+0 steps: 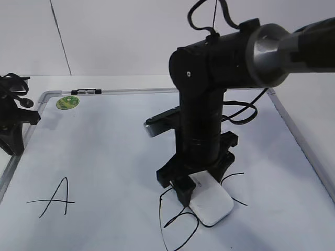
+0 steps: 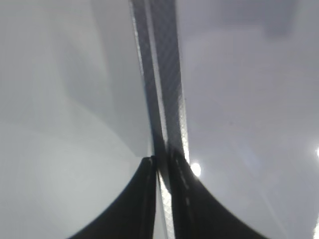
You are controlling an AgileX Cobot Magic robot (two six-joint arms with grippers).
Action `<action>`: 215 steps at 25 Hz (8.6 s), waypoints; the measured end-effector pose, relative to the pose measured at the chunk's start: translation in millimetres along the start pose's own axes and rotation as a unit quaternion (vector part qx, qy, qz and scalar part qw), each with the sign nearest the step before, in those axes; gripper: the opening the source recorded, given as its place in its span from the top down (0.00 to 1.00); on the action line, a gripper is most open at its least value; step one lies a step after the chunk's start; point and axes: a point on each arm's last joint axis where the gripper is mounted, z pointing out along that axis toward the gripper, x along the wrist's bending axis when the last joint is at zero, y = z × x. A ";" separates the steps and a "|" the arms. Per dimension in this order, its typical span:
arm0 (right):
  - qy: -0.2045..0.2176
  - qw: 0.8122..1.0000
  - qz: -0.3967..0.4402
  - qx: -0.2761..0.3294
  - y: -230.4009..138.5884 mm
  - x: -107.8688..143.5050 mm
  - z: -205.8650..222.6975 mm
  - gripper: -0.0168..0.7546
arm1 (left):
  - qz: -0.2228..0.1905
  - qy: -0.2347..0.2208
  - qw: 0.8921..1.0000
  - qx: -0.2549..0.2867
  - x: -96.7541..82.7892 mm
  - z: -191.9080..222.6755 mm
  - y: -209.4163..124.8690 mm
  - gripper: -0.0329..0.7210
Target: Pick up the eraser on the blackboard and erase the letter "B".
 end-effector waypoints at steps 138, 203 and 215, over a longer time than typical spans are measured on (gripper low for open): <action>0.020 0.875 -0.483 -0.031 -25.3 103.6 11.4 0.25 | -0.003 -0.006 1.000 0.008 -1.1 0.8 -1.0 0.89; -0.056 0.826 -0.553 -0.096 -66.6 79.2 13.4 0.25 | -0.004 -0.009 1.000 0.002 -1.5 1.4 0.3 0.88; -0.029 0.843 -0.530 -0.090 -49.0 95.9 12.0 0.25 | -0.003 -0.009 1.000 0.001 -1.5 1.4 0.5 0.88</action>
